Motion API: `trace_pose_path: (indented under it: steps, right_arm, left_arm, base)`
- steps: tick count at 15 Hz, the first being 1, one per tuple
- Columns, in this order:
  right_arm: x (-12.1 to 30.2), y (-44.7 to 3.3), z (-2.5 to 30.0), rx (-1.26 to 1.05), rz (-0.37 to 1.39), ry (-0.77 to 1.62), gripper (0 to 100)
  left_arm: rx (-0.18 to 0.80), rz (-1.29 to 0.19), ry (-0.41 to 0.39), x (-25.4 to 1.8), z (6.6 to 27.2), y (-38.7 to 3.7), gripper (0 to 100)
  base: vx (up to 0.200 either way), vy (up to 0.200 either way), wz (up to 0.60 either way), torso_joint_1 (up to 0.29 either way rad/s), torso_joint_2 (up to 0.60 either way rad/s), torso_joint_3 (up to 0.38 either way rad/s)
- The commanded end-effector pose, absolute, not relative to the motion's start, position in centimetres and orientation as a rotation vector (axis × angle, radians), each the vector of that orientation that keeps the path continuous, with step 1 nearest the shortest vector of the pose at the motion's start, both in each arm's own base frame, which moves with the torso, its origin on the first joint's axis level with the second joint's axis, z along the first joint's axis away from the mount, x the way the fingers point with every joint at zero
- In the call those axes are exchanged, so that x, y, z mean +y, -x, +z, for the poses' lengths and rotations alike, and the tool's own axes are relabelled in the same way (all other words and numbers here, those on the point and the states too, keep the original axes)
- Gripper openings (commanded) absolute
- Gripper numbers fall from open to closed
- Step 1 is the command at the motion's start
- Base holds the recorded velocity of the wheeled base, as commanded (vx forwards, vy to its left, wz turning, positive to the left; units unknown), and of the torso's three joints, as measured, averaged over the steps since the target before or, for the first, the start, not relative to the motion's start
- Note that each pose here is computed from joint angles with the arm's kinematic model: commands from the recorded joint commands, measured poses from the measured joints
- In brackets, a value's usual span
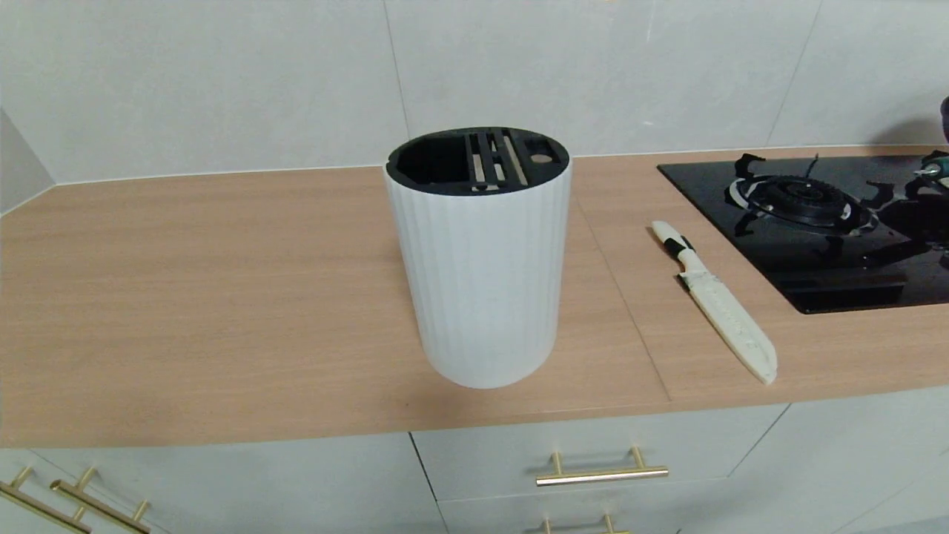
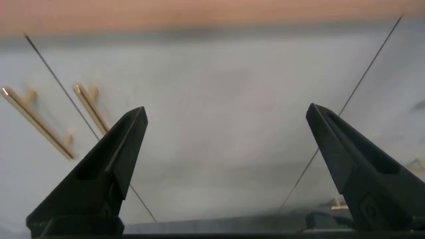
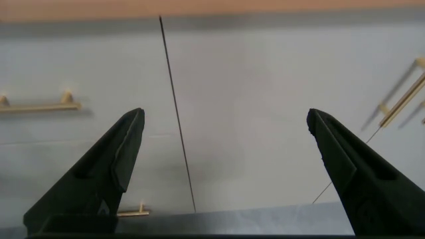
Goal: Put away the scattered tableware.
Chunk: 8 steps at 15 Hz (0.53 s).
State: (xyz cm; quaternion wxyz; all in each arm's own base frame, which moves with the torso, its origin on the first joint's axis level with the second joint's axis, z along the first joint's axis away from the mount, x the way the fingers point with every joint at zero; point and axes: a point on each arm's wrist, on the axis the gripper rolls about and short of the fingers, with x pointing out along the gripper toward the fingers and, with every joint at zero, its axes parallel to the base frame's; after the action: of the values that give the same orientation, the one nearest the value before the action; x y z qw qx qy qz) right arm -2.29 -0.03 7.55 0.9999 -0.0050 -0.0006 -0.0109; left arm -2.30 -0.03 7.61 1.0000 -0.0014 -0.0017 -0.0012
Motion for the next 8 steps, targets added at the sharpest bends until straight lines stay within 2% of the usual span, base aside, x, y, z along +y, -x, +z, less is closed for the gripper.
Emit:
trace_pose_path:
  steps: [1,8]
  right_arm:
    - [-0.03,2.28,7.55,0.0,-0.021,0.011,100]
    - [-0.02,2.28,7.55,0.0,-0.02,0.012,100]
  left_arm:
    - [-0.003,-0.002,0.003,-0.03,7.61,2.29,100]
    - [-0.003,-0.002,0.003,-0.03,7.61,2.29,100]
  base:
    - [0.0,0.0,0.0,0.242,-0.48,-0.266]
    - [0.0,0.0,0.0,0.247,-0.51,-0.265]
